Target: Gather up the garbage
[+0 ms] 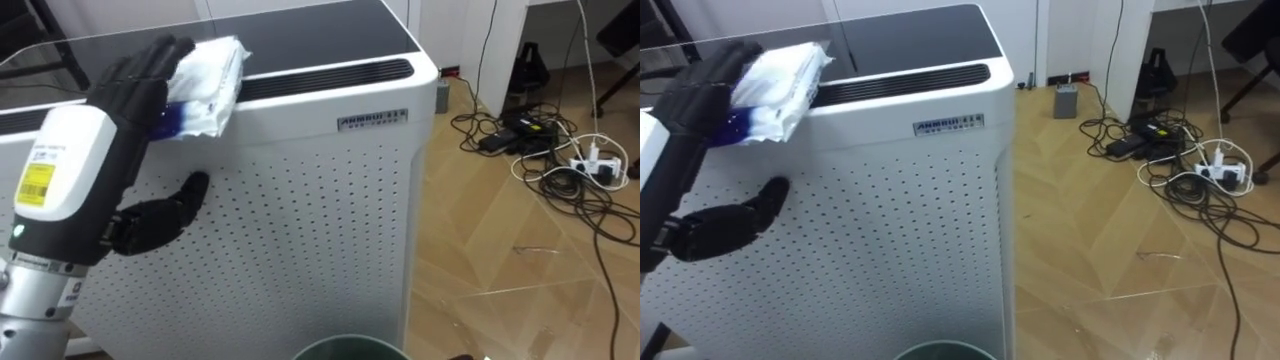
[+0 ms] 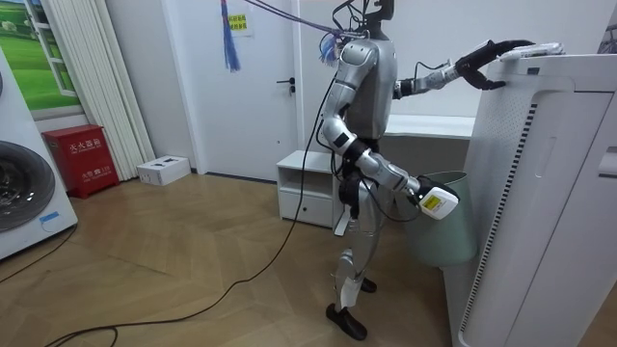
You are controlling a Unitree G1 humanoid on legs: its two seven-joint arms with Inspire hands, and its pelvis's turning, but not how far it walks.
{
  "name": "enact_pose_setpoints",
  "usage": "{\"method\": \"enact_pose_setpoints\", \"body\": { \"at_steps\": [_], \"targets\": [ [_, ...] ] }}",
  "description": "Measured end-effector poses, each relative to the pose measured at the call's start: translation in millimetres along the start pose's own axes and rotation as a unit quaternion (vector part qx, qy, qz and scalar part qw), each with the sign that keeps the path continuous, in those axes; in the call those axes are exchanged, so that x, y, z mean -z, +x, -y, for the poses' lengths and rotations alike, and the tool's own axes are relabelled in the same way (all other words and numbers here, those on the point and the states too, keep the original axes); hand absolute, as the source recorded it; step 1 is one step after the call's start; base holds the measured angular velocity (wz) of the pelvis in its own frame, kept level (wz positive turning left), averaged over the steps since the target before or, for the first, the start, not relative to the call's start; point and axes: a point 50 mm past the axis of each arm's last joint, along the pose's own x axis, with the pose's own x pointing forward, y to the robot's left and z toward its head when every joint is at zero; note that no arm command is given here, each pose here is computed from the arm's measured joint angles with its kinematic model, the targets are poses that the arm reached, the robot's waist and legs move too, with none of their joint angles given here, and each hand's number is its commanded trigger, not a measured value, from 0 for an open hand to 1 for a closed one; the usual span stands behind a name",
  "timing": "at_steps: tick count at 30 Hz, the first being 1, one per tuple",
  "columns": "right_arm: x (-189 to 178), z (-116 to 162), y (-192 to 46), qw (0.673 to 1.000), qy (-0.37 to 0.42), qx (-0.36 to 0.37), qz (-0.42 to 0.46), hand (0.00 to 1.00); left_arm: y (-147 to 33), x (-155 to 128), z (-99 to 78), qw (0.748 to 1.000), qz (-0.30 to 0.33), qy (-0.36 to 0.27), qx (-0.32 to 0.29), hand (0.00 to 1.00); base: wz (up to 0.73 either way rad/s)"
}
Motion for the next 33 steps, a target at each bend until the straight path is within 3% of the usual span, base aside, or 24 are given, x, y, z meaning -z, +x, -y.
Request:
{"method": "enact_pose_setpoints", "body": {
  "at_steps": [14, 25, 31, 33],
  "targets": [
    [0, 2, -1, 1.0, -0.004, -0.002, -0.002, 1.0, 24.2, -7, -15.2, 0.998, 0.023, 0.008, -0.053, 1.0, 0.0],
    [0, 3, -3, 1.0, -0.013, -0.008, -0.007, 1.0, 25.5, -9, -15.9, 0.998, 0.026, 0.001, -0.055, 1.0, 0.0],
    [0, 3, -3, 1.0, -0.013, -0.011, -0.007, 1.0, 20.7, -7, -13.0, 0.996, 0.007, -0.061, -0.059, 1.0, 0.0],
    [0, 3, -3, 1.0, -0.013, -0.016, -0.007, 1.0, 18.8, -9, -13.8, 0.991, 0.0, -0.116, -0.06, 1.0, 0.0]
  ]
}}
